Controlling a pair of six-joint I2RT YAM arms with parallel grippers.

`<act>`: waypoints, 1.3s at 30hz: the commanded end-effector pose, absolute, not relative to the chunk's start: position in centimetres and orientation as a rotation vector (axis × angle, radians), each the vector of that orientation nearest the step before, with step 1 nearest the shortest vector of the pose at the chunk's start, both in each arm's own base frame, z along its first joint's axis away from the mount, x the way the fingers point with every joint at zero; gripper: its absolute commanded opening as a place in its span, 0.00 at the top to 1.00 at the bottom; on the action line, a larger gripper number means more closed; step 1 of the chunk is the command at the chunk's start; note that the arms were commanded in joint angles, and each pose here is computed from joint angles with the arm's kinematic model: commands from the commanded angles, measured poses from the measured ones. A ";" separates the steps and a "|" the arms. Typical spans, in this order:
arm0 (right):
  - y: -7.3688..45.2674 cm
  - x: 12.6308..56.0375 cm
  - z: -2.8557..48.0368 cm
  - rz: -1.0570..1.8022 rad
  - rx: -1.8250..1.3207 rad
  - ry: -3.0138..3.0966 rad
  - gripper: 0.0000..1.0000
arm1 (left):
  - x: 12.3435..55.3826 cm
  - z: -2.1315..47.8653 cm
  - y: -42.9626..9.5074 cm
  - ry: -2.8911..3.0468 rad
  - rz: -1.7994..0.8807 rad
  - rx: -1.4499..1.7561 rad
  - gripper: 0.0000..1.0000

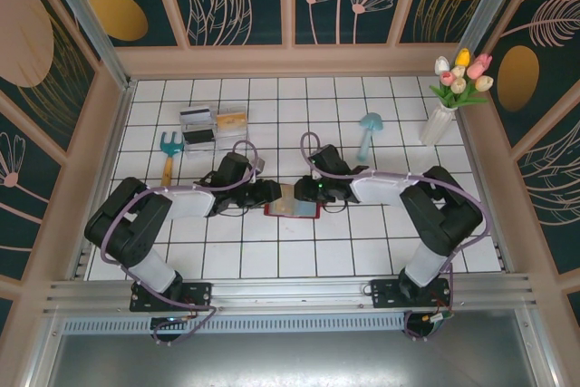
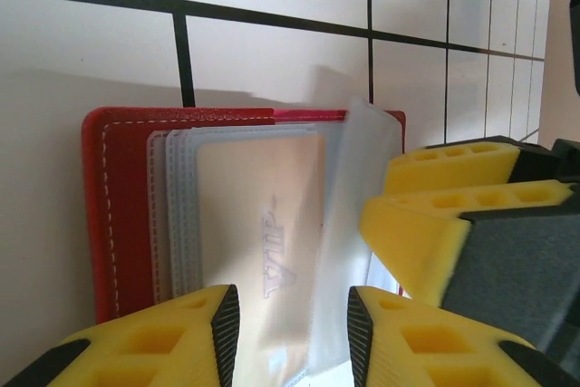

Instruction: Take the credit cards out of the card holder

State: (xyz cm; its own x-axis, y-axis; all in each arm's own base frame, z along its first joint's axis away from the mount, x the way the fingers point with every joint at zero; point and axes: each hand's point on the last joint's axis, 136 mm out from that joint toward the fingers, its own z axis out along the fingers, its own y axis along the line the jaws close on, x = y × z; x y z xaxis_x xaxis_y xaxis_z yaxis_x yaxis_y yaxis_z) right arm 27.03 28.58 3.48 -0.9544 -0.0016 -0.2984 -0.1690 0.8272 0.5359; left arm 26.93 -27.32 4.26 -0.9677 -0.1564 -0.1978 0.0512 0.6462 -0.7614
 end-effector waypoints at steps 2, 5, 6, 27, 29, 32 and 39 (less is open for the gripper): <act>29.8 27.5 7.5 1.086 -0.113 2.605 0.60 | 27.4 5.0 -28.2 2.584 -1.272 -0.052 0.61; 29.9 27.8 9.4 1.182 -0.102 2.536 0.56 | 27.1 5.1 -28.8 2.582 -1.325 -0.027 0.60; 29.8 27.9 10.0 1.205 -0.096 2.517 0.55 | 27.0 5.1 -29.0 2.584 -1.337 -0.022 0.60; 25.7 29.5 11.5 1.036 0.108 2.459 0.64 | 26.8 4.4 -34.6 2.597 -1.376 0.065 0.84; 25.7 29.4 11.0 1.017 0.100 2.481 0.66 | 26.9 4.3 -34.6 2.606 -1.364 0.043 0.90; 25.6 29.2 9.5 0.979 0.104 2.547 0.67 | 27.6 6.2 -34.1 2.539 -1.360 -0.019 0.93; 26.0 28.6 7.8 0.994 0.127 2.609 0.66 | 28.1 8.2 -30.4 2.531 -1.114 -0.122 0.82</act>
State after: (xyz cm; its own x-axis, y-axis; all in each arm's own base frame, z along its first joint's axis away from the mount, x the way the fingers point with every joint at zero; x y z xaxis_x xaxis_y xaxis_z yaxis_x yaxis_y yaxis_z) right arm 28.79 25.97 8.29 -0.9283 0.2030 -0.3114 -0.0602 0.7446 0.6647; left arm 28.09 -32.59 8.63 -0.9428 -0.1778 -0.2820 0.1237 0.5990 -0.7911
